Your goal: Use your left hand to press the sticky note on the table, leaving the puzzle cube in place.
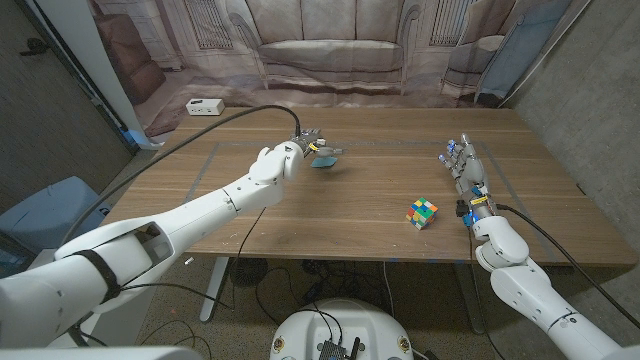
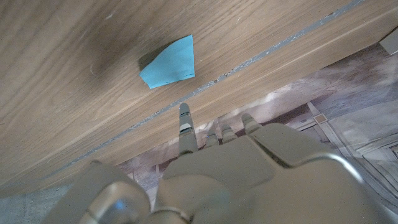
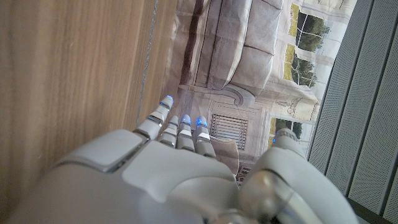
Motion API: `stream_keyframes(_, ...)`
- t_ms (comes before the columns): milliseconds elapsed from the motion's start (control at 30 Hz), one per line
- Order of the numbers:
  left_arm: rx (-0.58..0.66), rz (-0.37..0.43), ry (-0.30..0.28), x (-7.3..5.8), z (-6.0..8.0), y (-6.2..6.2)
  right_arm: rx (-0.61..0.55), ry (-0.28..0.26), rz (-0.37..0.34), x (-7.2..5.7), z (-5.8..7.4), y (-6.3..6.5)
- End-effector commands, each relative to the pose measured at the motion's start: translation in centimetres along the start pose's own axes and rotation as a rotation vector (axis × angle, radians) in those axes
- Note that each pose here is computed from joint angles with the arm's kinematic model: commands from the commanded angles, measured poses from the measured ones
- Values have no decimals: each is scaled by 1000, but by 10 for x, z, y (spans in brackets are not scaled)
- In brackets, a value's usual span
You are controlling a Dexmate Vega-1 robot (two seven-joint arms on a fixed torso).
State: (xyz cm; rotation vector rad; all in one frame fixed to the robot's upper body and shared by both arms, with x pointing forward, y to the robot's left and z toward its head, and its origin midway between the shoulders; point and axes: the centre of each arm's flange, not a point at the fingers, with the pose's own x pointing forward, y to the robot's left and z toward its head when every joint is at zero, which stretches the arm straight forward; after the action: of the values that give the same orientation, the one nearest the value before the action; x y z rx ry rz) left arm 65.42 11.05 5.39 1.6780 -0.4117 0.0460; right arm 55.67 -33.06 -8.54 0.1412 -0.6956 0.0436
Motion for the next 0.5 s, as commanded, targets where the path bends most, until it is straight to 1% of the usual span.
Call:
stream_keyframes(33, 16, -29, -24, 7, 12, -5, 9, 2, -8, -2, -2, -1)
stream_keyframes(200, 41, -39, -24, 9, 18, -7, 7, -1, -7, -2, -1, -2)
stream_keyframes(500, 47, -49, -34, 10, 23, -12, 6, -2, -8, -3, 0, -3)
